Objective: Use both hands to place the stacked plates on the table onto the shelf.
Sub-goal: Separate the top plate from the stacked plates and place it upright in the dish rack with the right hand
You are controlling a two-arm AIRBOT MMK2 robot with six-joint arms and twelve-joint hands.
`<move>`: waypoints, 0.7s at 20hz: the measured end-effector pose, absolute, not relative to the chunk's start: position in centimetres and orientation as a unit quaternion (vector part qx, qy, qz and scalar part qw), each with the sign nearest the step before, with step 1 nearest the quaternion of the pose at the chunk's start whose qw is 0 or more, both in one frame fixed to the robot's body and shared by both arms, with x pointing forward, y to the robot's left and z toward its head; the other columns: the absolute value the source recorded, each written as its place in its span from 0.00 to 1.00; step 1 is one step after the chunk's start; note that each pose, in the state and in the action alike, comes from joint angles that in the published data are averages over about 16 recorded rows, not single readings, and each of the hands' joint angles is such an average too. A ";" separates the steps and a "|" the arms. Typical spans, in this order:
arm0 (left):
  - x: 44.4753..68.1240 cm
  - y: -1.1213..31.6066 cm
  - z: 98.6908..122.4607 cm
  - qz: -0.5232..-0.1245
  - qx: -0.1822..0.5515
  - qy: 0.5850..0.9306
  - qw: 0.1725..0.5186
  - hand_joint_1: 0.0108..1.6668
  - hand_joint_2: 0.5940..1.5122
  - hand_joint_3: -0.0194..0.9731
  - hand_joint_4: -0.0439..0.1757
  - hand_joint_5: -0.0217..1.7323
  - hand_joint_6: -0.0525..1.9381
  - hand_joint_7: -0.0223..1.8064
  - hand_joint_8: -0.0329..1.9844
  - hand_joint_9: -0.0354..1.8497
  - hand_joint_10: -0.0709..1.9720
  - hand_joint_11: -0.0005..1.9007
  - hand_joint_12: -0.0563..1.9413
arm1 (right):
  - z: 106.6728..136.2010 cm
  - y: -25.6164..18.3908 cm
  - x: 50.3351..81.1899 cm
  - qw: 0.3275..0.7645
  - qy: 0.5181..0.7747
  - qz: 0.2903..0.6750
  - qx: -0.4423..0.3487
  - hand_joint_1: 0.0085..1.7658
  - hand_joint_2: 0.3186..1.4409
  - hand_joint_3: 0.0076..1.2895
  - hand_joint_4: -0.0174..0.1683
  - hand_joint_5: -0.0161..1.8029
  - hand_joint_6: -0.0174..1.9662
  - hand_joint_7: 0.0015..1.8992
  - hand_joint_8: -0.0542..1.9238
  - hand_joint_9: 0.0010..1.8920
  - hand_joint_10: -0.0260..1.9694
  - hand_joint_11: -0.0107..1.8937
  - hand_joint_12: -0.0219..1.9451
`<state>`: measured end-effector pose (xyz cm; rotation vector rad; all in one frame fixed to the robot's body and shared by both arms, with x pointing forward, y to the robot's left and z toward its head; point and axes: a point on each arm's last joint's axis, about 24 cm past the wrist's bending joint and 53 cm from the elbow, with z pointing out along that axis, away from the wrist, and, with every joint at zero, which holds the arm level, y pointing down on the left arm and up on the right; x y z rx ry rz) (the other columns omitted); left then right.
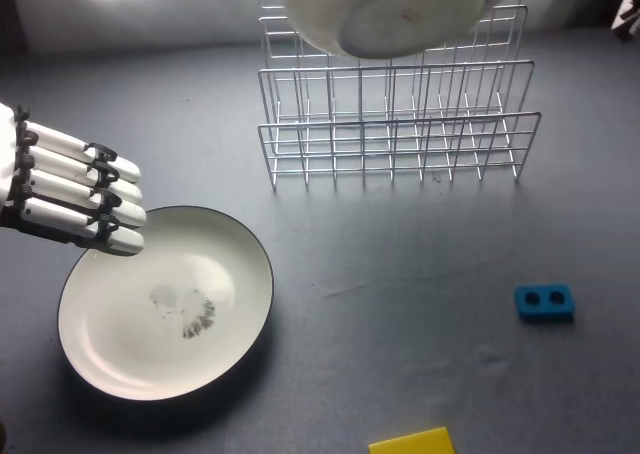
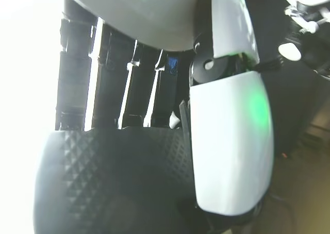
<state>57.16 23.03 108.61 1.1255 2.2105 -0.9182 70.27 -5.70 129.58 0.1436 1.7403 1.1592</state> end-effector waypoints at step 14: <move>56.6 22.5 107.5 -0.337 0.428 0.806 0.232 0.00 0.58 0.03 0.22 0.02 0.03 0.02 0.02 0.03 0.04 0.01 0.03 | 126.2 -7.8 74.3 0.475 0.732 0.471 0.129 0.71 0.54 0.01 0.06 0.58 0.35 0.68 0.29 0.78 0.01 0.60 0.38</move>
